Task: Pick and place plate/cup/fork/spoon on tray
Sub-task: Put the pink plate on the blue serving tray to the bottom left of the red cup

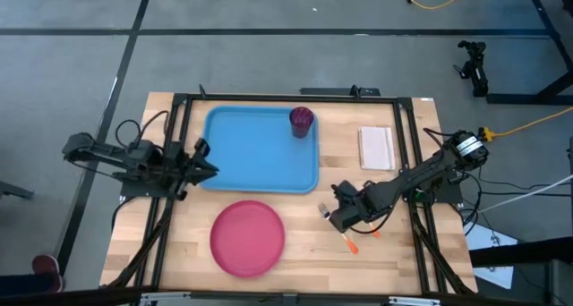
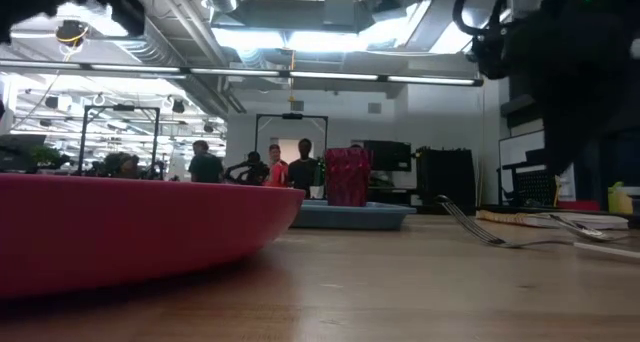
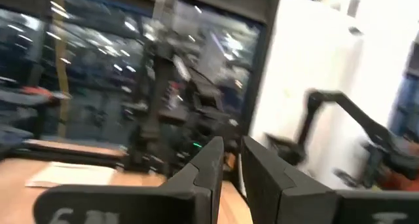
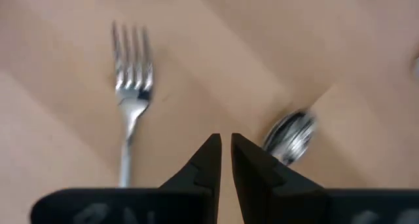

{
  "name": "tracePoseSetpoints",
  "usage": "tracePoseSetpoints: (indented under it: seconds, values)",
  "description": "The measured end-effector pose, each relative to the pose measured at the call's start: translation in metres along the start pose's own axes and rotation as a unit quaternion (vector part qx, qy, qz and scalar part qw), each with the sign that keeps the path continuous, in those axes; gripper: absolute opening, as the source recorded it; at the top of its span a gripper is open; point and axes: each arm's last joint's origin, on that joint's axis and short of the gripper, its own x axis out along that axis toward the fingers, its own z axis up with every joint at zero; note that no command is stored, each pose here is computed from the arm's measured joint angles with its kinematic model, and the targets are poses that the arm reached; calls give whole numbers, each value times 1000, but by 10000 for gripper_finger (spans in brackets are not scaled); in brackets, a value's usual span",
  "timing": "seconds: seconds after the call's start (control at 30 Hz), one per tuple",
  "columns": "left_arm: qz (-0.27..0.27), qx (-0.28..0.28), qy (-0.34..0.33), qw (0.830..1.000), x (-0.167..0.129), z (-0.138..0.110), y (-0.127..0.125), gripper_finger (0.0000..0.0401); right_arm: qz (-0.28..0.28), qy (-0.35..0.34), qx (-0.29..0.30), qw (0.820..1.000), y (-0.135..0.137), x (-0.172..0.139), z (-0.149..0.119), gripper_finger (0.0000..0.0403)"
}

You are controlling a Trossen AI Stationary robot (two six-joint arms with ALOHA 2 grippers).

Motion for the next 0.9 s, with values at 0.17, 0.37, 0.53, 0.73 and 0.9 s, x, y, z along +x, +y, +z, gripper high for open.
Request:
tracePoseSetpoints:
  seconds: [0.17,0.37,0.53,0.73,0.9]
  values:
    - [-10,-2,62,998,41,11,-9,50,-38,-52,-32,997,-5,1,5,42]
    - [-4,-4,202,979,88,6,-18,50,-76,-116,-46,989,-9,0,9,42]
    - [13,-3,309,951,113,3,-24,50,-96,-123,-56,986,-12,-1,8,42]
    - [42,-2,374,927,134,3,-33,50,-95,-124,-53,986,-12,-1,8,42]
    - [99,-64,441,890,138,0,-38,50,-88,-124,-53,987,-10,-1,7,42]
